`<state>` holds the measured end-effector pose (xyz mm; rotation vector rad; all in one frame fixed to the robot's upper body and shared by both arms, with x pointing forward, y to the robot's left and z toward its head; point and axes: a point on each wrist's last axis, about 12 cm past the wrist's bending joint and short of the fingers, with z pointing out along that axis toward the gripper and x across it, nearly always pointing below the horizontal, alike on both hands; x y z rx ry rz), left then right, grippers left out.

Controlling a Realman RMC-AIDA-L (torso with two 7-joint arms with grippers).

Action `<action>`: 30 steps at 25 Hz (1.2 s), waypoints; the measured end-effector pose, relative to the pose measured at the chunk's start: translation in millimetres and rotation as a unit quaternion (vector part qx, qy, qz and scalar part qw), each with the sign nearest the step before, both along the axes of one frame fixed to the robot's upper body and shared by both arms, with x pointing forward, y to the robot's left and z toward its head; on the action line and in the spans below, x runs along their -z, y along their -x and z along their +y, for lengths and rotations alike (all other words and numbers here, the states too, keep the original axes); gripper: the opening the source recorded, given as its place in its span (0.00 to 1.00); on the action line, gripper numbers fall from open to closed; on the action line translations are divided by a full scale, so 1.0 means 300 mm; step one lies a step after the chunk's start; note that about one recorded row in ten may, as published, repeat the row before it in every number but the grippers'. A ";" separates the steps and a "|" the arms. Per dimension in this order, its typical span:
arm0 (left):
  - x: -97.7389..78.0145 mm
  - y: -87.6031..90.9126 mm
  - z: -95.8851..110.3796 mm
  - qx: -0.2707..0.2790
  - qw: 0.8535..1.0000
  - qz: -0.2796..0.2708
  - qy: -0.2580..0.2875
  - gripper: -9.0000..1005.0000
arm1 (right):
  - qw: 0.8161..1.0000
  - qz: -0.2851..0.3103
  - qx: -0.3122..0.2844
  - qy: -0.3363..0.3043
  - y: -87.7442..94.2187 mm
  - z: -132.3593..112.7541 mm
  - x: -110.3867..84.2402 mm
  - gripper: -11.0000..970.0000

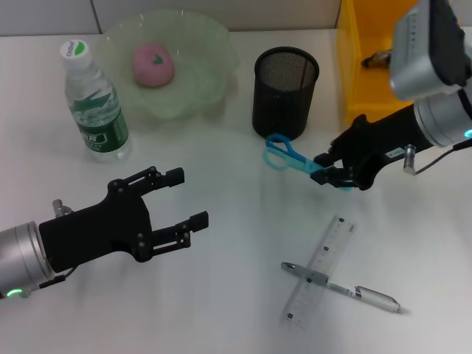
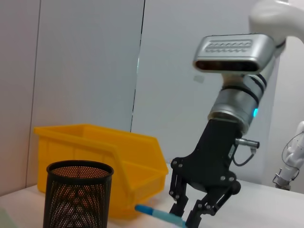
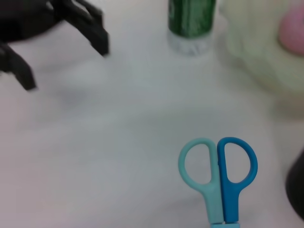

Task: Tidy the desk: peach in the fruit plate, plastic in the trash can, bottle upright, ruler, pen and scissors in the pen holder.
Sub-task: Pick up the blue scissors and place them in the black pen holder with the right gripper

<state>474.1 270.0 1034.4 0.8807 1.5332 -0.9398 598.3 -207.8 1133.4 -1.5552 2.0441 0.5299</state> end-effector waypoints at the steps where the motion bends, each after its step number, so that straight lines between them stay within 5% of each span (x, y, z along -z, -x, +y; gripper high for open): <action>1: 0.000 0.000 0.000 0.000 1.000 0.000 0.000 0.80 | 1.000 -0.006 -0.003 -0.016 0.009 -0.005 0.004 0.22; 8: -0.003 -0.002 0.004 -0.009 1.000 -0.003 0.006 0.80 | 0.989 -0.058 -0.008 -0.136 0.071 -0.071 0.049 0.22; 19: -0.006 -0.006 0.008 -0.018 1.000 -0.005 0.010 0.80 | 0.938 -0.140 0.047 -0.314 0.158 -0.112 0.182 0.22; 30: 0.004 0.007 0.003 -0.037 0.999 -0.011 0.026 0.80 | 0.898 -0.189 0.098 -0.384 0.216 -0.074 0.259 0.22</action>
